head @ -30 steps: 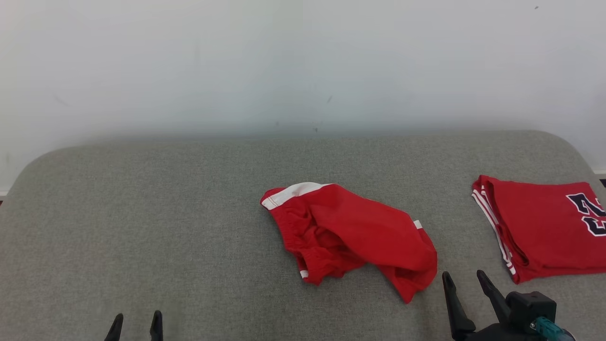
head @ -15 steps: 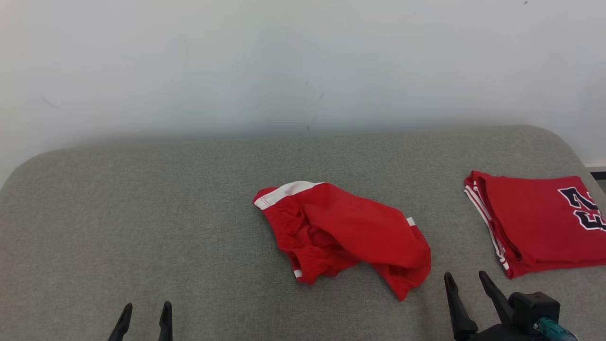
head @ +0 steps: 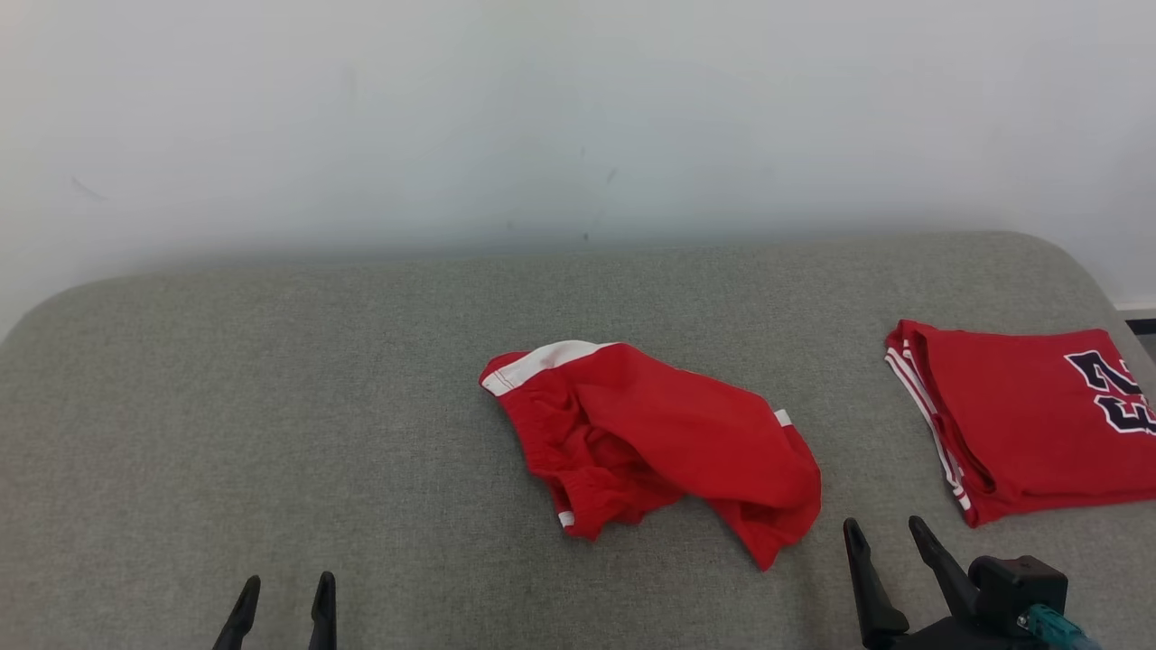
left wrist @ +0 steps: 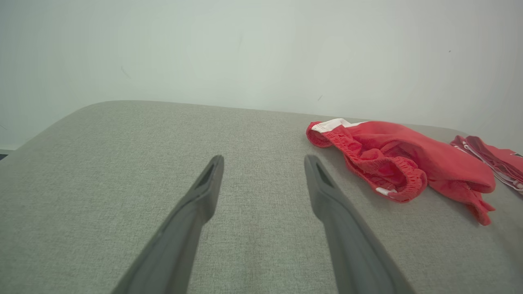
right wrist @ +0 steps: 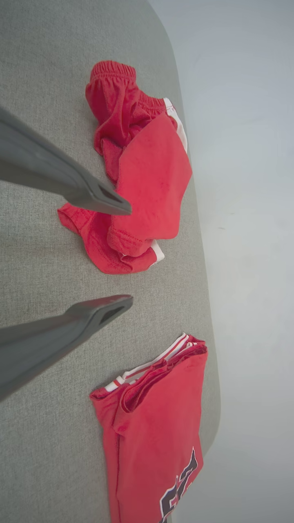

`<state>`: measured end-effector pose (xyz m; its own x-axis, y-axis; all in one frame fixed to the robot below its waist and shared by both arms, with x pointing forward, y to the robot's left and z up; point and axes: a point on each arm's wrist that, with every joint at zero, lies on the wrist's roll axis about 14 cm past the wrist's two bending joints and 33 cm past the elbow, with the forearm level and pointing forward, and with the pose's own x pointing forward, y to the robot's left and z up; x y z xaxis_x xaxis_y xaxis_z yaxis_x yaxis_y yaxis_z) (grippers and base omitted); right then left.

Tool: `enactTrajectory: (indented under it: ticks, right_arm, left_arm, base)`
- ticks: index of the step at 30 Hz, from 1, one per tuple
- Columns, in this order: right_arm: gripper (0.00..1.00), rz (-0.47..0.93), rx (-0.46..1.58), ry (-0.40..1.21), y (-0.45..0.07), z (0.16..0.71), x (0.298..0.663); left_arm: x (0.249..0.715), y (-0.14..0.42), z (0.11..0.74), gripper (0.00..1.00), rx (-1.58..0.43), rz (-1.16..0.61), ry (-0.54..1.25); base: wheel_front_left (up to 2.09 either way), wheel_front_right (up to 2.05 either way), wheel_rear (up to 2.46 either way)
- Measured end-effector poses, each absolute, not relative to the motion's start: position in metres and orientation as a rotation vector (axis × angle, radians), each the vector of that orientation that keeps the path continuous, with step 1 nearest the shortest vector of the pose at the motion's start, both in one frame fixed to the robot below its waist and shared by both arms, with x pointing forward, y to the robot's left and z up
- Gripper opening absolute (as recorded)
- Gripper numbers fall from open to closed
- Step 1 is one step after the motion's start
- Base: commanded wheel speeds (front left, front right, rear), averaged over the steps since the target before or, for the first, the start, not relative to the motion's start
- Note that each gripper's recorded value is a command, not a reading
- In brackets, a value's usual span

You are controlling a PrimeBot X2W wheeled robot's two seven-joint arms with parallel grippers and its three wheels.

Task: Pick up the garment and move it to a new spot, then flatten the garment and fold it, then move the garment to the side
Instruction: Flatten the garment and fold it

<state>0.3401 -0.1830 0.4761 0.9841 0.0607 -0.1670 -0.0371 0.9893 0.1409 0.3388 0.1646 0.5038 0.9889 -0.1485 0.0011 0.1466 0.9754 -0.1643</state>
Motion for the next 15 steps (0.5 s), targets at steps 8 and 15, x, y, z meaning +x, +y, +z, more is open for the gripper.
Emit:
enactTrajectory:
  ticks: [8,15]
  right_arm:
    - [1.00,0.026,0.155,0.180,-0.189,0.473,0.335]
    - [1.00,-0.039,0.163,0.181,-0.208,0.472,0.328]
  left_arm:
    - [0.348,0.159,0.502,1.00,-0.219,-0.147,0.028]
    - [0.385,0.132,0.506,1.00,-0.336,-0.220,0.077]
  base:
    - [0.00,0.00,0.00]
    - [0.00,0.00,0.00]
